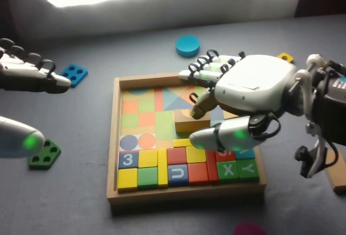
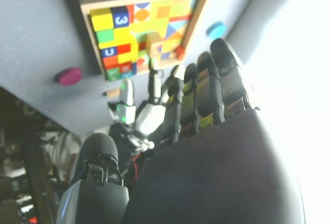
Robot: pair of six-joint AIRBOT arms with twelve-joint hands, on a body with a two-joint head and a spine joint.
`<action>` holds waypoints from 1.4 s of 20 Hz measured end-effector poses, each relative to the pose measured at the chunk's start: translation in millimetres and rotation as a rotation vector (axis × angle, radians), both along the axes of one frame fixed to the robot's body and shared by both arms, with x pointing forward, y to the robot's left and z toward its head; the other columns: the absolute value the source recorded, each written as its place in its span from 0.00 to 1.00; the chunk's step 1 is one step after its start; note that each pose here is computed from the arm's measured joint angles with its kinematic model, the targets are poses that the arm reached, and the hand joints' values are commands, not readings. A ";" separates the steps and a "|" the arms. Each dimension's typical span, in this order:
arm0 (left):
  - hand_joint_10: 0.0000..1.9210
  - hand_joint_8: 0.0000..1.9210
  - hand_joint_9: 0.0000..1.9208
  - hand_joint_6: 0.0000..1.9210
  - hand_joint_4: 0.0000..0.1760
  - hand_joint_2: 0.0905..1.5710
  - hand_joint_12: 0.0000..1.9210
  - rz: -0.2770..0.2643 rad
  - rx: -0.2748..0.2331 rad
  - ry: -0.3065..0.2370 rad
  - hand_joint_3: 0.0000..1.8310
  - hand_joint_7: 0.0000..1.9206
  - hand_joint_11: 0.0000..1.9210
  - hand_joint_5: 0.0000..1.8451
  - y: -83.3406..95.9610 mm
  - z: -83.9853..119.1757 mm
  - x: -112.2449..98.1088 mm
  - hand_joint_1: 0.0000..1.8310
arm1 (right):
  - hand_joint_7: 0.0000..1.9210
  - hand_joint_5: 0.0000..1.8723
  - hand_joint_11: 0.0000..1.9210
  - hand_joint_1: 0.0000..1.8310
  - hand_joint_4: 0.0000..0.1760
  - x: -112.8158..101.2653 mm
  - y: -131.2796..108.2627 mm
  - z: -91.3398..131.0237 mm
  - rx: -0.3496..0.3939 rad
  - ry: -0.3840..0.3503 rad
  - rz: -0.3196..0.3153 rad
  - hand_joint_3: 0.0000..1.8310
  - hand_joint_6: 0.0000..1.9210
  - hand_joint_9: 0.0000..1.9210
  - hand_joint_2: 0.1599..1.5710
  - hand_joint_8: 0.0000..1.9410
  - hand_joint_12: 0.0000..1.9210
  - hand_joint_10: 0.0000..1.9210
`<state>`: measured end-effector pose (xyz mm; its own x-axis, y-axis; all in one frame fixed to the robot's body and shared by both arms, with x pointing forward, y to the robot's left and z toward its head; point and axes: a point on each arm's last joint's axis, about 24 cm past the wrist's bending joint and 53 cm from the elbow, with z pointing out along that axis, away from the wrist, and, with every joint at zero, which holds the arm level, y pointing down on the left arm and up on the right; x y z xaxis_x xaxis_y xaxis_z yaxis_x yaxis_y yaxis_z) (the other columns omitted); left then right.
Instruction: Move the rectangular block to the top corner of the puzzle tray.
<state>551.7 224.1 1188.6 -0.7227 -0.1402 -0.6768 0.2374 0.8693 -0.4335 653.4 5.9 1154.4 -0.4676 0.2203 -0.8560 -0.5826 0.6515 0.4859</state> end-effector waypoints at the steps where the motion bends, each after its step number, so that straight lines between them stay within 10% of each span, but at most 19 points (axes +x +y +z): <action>1: 0.00 0.00 0.05 0.00 0.18 0.78 0.20 0.000 -0.001 -0.002 0.00 0.05 0.00 0.06 0.0 0.4 0.7 0.01 | 0.00 0.37 0.00 0.00 0.00 1.7 3.5 0.3 0.004 -0.002 0.002 0.00 0.04 0.00 0.75 0.00 0.00 0.00; 28: 0.00 0.00 0.08 0.00 0.16 0.78 0.25 0.015 0.043 0.049 0.00 0.08 0.00 0.07 10.9 -17.9 -8.7 0.02 | 0.00 0.35 0.00 0.00 0.00 6.9 3.8 -15.0 -0.022 0.029 -0.002 0.00 0.03 0.00 0.75 0.00 0.00 0.00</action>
<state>542.9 235.0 1170.8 -0.7530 -0.1226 -0.6466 0.2041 0.8906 -0.4065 660.3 9.6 1139.4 -0.4920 0.2025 -0.8467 -0.5670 0.6635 0.4882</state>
